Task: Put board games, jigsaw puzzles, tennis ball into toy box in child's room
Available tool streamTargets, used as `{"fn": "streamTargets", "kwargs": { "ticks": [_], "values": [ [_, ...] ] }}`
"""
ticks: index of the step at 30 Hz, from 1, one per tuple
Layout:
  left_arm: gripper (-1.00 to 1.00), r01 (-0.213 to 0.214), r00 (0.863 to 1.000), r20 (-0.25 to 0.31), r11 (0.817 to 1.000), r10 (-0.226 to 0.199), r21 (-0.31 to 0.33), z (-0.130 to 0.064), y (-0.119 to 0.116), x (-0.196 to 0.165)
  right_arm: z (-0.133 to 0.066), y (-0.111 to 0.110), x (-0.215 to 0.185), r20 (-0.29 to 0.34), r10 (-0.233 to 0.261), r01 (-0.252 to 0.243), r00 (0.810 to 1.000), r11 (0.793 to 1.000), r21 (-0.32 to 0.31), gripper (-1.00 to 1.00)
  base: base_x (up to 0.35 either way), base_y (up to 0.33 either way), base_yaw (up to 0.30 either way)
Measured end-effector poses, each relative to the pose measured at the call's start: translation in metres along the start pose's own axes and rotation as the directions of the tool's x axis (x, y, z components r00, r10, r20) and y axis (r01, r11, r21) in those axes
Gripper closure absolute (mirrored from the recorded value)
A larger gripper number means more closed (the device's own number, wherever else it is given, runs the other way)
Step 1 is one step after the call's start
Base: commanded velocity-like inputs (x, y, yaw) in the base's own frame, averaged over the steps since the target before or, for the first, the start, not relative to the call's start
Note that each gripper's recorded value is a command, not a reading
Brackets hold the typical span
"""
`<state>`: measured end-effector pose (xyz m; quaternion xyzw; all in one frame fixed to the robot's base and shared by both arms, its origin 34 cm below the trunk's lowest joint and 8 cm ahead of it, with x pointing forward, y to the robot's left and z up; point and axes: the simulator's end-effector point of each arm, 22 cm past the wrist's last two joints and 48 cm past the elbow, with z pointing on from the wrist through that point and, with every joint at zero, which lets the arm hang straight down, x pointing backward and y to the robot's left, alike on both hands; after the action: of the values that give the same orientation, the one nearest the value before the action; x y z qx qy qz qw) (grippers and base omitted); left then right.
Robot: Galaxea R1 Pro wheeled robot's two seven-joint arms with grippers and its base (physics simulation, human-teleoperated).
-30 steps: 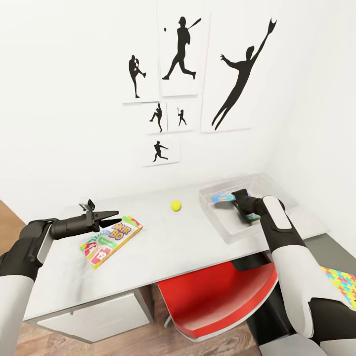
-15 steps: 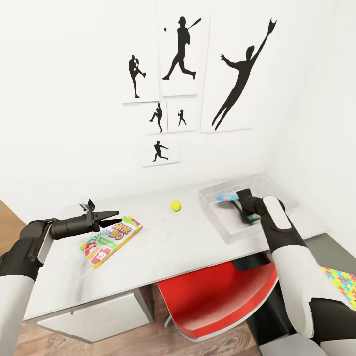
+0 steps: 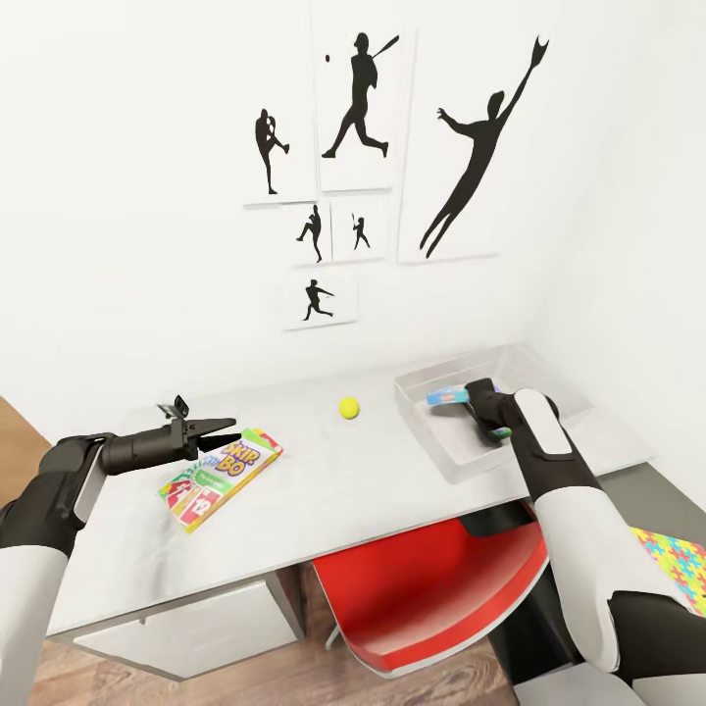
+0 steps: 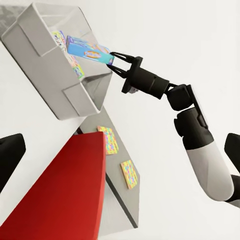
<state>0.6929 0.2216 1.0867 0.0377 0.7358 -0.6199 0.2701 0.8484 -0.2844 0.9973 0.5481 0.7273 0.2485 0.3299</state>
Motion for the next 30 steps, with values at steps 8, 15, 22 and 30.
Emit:
{"fn": "streamTargets", "kwargs": {
  "ticks": [8,15,22,30],
  "values": [
    [-1.0,0.0,1.0,-0.001,1.0,0.0,0.0,0.0002,0.0,0.0002,0.0002,-0.0011,0.0,-0.003,-0.004,0.004,1.0,1.0,0.001,1.0,0.0,0.0,0.0],
    [-1.0,0.0,1.0,-0.001,1.0,0.0,0.0,0.0002,0.0001,0.0003,0.0013,-0.0029,0.0035,-0.01,-0.005,0.005,1.0,1.0,0.005,1.0,0.0,0.0,0.0],
    [-1.0,0.0,1.0,-0.001,1.0,0.0,0.0,0.0001,0.0001,0.0001,0.0017,-0.0033,0.009,-0.026,-0.026,0.027,0.999,1.0,0.008,1.0,0.0,0.0,0.0],
    [-1.0,0.0,1.0,-0.001,1.0,0.0,0.0,0.0002,0.0001,0.0002,0.002,-0.0037,0.0087,-0.027,-0.029,0.029,0.999,1.0,0.007,1.0,0.0,0.0,0.0]
  ]
}}
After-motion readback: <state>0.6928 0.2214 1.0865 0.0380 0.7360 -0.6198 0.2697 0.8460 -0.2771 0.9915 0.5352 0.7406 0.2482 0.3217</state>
